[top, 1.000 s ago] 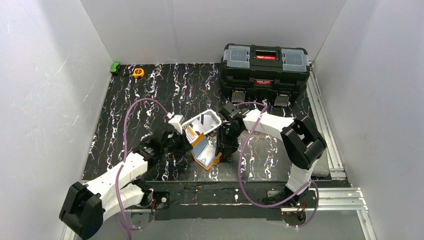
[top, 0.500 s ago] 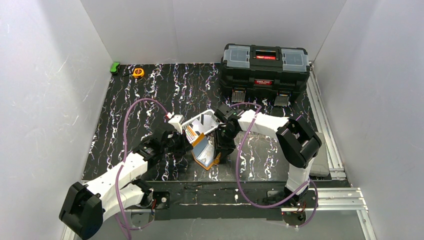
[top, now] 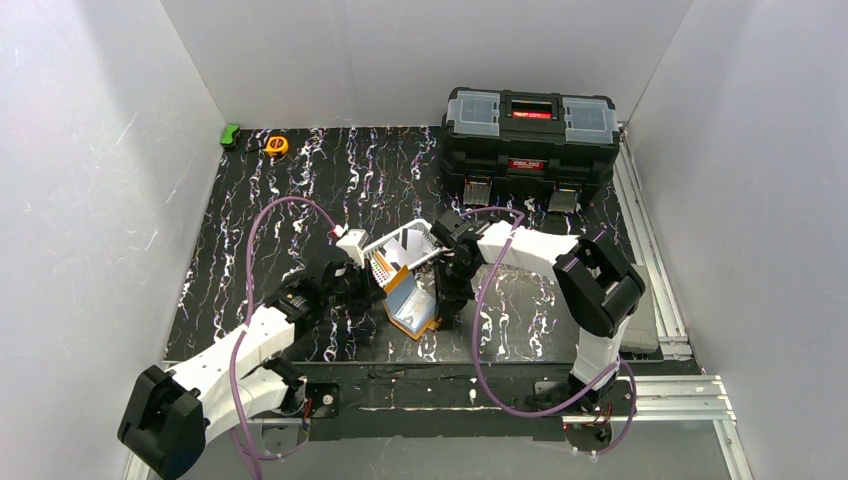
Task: Put the credit cards into the card holder
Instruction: Close the card holder at the center of the board.
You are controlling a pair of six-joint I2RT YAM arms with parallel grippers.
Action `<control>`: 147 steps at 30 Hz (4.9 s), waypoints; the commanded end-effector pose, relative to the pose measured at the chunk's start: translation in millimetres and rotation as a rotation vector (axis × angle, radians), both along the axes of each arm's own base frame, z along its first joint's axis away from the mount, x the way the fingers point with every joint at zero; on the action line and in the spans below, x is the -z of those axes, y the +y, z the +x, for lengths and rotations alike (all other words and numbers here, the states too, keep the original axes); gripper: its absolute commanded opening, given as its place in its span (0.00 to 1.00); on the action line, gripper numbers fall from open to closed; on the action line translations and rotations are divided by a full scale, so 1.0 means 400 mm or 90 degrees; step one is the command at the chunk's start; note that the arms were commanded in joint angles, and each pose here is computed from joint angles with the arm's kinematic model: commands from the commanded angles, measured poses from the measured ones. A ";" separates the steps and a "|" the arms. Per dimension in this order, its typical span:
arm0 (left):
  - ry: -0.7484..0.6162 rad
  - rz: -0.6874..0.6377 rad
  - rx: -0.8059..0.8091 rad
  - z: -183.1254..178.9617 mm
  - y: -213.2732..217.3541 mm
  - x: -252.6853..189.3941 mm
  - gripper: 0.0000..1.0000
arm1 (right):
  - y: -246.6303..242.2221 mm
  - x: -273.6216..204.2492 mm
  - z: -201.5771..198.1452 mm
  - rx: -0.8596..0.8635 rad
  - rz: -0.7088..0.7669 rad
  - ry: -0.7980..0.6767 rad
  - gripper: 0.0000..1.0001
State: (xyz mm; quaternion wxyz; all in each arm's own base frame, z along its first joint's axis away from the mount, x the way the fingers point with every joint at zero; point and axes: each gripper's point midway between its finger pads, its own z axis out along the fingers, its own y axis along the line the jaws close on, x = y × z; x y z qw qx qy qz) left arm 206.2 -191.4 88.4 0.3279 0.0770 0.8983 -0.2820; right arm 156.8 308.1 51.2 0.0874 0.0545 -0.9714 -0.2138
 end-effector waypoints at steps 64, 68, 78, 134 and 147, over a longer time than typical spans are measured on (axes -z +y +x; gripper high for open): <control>-0.072 -0.029 0.197 -0.074 -0.122 -0.037 0.00 | -0.107 0.092 -0.065 -0.013 -0.039 0.018 0.08; -0.067 -0.010 0.238 -0.091 -0.143 -0.014 0.00 | -0.110 0.100 -0.053 -0.009 -0.034 0.013 0.08; -0.074 0.026 0.387 -0.121 -0.205 0.043 0.04 | -0.106 0.090 -0.022 -0.017 -0.006 -0.017 0.06; -0.251 0.178 0.622 -0.139 -0.180 0.144 0.27 | -0.030 -0.044 0.094 0.063 0.080 -0.012 0.44; -0.255 0.178 0.627 -0.144 -0.181 0.143 0.26 | -0.026 -0.024 0.091 0.056 0.050 -0.003 0.40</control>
